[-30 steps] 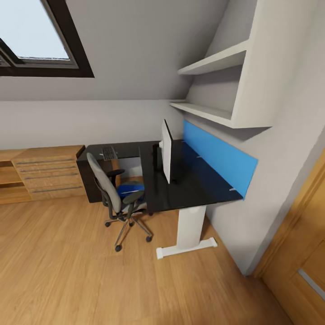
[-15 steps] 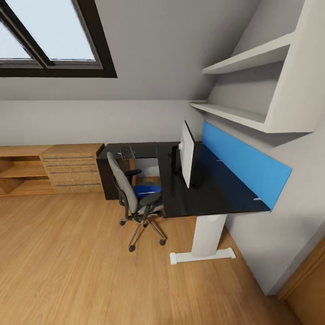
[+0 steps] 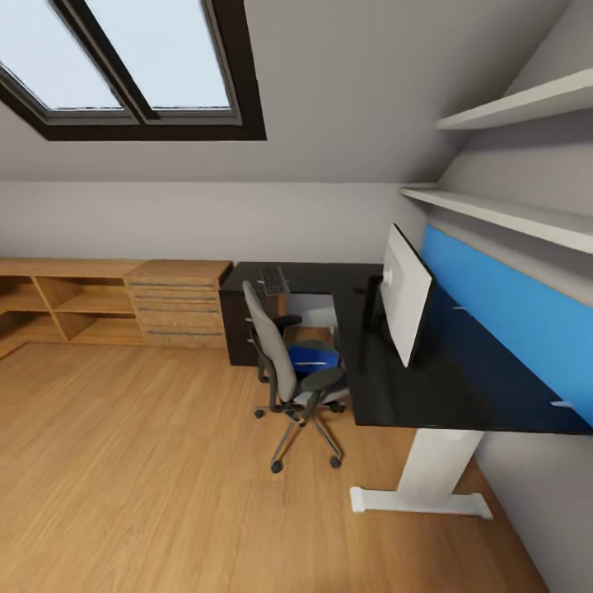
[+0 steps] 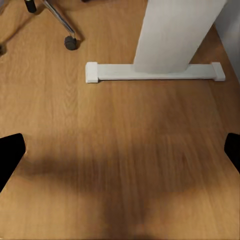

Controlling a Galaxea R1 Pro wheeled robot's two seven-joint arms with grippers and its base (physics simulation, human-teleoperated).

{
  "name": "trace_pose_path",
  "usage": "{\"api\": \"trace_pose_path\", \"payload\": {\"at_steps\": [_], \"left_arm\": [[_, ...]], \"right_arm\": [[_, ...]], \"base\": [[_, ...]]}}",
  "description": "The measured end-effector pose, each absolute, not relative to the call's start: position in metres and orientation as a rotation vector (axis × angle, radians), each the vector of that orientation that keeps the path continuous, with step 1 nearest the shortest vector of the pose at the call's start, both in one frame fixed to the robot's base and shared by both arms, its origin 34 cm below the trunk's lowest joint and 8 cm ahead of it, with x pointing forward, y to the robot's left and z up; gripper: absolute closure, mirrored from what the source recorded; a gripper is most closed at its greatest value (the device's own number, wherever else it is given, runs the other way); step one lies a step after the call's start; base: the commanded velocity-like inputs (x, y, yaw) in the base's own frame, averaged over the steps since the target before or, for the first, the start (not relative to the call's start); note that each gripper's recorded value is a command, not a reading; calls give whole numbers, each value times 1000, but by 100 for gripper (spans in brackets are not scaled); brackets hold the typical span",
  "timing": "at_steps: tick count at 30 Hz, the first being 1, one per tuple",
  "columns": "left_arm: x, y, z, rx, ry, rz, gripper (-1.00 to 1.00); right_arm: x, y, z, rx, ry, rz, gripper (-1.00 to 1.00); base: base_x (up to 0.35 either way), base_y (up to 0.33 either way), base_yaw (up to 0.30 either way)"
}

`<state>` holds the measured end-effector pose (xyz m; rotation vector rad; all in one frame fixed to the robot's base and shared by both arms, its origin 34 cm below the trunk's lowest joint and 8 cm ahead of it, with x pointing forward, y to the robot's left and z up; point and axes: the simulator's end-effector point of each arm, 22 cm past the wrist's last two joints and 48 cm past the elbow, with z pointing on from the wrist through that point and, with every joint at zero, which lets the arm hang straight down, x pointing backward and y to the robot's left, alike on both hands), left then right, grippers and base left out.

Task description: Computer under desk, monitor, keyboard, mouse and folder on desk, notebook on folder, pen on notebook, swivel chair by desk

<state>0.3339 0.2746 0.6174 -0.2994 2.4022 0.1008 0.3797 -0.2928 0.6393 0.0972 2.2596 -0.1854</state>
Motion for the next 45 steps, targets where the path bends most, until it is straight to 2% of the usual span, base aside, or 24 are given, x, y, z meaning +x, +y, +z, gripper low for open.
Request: {"api": "trace_pose_path", "payload": {"at_steps": [12, 45], "left_arm": [[332, 273, 616, -294, 2409, 96, -100], [333, 270, 602, -312, 2414, 99, -100]], "right_arm": [[378, -293, 637, 97, 2267, -187, -100], [380, -294, 625, 98, 2266, -188, -100]], "base": [[35, 27, 184], [25, 22, 5]]}}
